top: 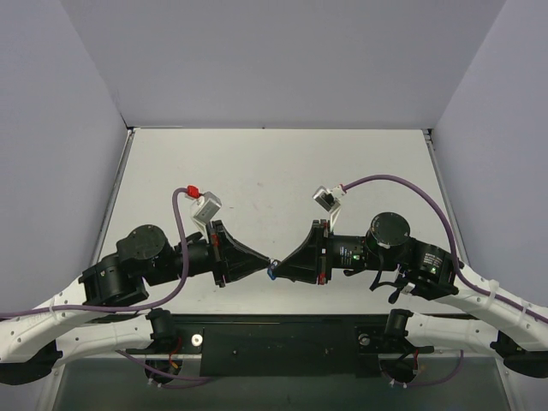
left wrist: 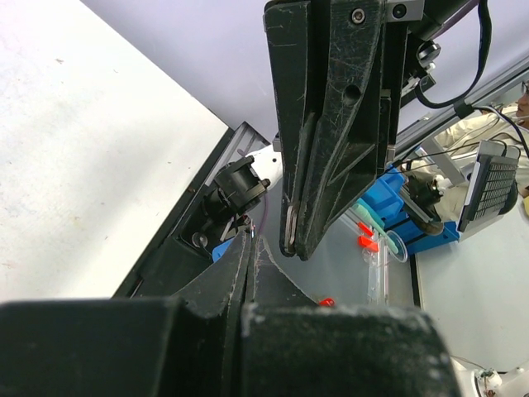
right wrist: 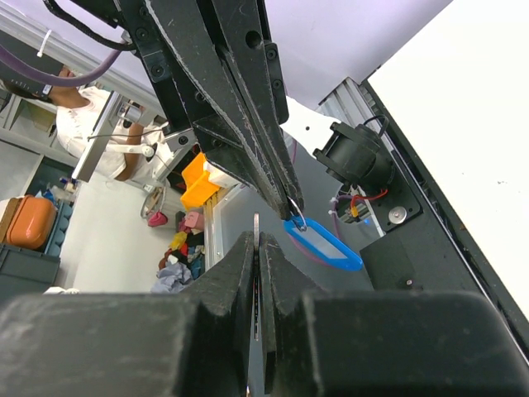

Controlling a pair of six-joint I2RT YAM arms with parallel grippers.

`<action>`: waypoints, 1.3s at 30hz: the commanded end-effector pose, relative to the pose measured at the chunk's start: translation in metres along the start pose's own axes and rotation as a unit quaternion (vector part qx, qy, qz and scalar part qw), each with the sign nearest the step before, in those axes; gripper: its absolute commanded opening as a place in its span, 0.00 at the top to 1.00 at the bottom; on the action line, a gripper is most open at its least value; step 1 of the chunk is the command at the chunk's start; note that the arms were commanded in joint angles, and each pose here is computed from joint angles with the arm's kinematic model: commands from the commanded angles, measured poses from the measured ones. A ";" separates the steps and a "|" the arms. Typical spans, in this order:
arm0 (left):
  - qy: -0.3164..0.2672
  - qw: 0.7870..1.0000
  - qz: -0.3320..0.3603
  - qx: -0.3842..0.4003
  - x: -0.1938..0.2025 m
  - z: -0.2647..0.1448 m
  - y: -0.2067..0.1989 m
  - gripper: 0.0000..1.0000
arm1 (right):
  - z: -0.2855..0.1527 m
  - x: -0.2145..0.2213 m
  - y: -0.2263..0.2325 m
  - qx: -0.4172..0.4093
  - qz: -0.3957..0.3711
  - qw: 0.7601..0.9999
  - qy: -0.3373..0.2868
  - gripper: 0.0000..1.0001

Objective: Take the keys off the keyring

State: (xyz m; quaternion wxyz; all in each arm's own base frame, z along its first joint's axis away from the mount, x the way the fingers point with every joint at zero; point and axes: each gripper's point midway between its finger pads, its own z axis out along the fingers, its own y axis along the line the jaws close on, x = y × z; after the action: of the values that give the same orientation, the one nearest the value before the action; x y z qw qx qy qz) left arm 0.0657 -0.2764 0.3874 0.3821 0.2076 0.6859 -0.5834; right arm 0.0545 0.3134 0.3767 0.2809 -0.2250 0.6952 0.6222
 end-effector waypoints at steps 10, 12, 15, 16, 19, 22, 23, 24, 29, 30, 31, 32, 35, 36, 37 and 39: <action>-0.015 0.999 0.005 -0.051 -0.003 -0.005 0.019 1.00 | -0.019 -0.030 -0.047 0.124 0.004 0.989 -0.082 1.00; -0.019 0.997 0.003 -0.071 -0.002 -0.006 0.028 1.00 | -0.022 -0.028 -0.065 0.160 0.012 0.983 -0.087 1.00; -0.021 0.994 0.001 -0.103 0.001 -0.011 0.042 1.00 | -0.031 -0.028 -0.095 0.229 0.018 0.968 -0.097 1.00; -0.021 0.994 0.000 -0.110 0.002 -0.012 0.045 1.00 | -0.033 -0.027 -0.101 0.244 0.022 0.965 -0.098 1.00; -0.020 0.989 -0.003 -0.144 0.007 -0.018 0.059 1.00 | -0.042 -0.026 -0.126 0.298 0.034 0.948 -0.103 1.00; -0.012 0.985 -0.005 -0.174 0.013 -0.021 0.073 1.00 | -0.053 -0.027 -0.157 0.363 0.043 0.924 -0.116 1.00; -0.006 0.982 -0.005 -0.190 0.017 -0.021 0.080 1.00 | -0.058 -0.024 -0.167 0.383 0.048 0.915 -0.113 1.00; -0.003 0.980 -0.006 -0.196 0.020 -0.021 0.083 1.00 | -0.061 -0.018 -0.181 0.409 0.052 0.905 -0.103 1.00; 0.007 0.979 -0.015 -0.203 0.032 -0.018 0.091 1.00 | -0.069 0.000 -0.227 0.487 0.065 0.868 -0.066 1.00; 0.012 0.979 -0.018 -0.203 0.037 -0.017 0.094 1.00 | -0.067 0.005 -0.237 0.501 0.064 0.862 -0.051 1.00; 0.009 0.979 -0.022 -0.201 0.038 -0.017 0.094 1.00 | -0.066 0.009 -0.242 0.507 0.063 0.858 -0.043 1.00; 0.013 0.979 -0.024 -0.202 0.042 -0.017 0.097 1.00 | -0.063 0.014 -0.252 0.519 0.062 0.852 -0.027 1.00; 0.018 0.978 -0.029 -0.205 0.049 -0.019 0.101 1.00 | -0.058 0.019 -0.267 0.540 0.050 0.840 0.002 1.00; 0.019 0.978 -0.031 -0.208 0.050 -0.019 0.102 1.00 | -0.056 0.022 -0.277 0.553 0.046 0.832 0.018 1.00; 0.022 0.977 -0.031 -0.211 0.052 -0.020 0.104 1.00 | -0.054 0.022 -0.281 0.558 0.039 0.829 0.027 1.00; 0.028 0.976 -0.034 -0.215 0.056 -0.021 0.107 1.00 | -0.049 0.028 -0.295 0.572 0.033 0.818 0.052 1.00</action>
State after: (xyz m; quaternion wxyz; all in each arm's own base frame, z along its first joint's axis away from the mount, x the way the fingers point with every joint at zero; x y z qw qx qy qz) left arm 0.1026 -0.2417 0.2689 0.3745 0.1262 0.8189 -0.4161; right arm 0.2093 0.2335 0.1565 0.3023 -0.0078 0.9390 0.1640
